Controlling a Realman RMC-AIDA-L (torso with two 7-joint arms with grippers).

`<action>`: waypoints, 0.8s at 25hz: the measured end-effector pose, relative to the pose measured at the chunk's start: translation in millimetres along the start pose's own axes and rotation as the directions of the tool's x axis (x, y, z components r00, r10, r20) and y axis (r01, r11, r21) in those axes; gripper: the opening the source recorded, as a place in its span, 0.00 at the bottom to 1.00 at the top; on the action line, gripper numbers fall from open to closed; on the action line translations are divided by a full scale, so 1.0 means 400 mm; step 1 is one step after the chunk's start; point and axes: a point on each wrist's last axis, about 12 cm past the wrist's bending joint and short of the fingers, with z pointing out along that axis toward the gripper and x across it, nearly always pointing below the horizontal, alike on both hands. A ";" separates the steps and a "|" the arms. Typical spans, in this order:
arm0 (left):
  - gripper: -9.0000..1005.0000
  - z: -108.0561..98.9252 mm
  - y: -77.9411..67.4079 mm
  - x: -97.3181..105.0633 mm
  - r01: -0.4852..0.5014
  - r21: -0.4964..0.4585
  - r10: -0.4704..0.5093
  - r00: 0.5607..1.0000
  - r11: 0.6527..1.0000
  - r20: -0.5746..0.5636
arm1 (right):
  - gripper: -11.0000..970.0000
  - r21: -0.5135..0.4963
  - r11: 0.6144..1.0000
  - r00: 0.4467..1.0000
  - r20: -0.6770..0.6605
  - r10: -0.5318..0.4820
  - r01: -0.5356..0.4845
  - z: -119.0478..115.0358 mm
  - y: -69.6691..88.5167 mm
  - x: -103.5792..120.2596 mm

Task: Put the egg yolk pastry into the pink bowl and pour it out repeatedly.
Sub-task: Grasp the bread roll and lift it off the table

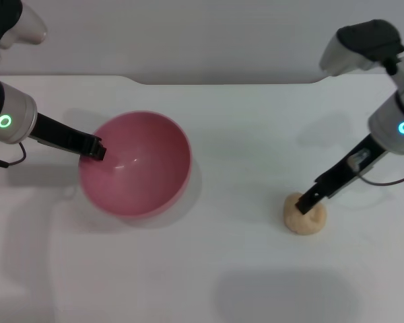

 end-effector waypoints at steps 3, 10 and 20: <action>0.01 0.001 0.000 0.000 0.000 0.000 0.000 1.000 1.000 -0.001 | 0.72 -0.019 1.000 1.000 0.014 -0.015 0.015 0.023 0.014 -0.008; 0.01 0.000 0.000 0.000 -0.005 0.000 0.005 1.000 1.000 -0.003 | 0.72 0.017 0.996 0.994 -0.067 -0.087 0.089 0.062 0.043 -0.019; 0.01 -0.002 0.002 -0.001 -0.012 -0.005 0.012 1.000 1.000 -0.004 | 0.57 0.051 0.994 0.992 -0.081 -0.095 0.099 0.070 0.042 -0.016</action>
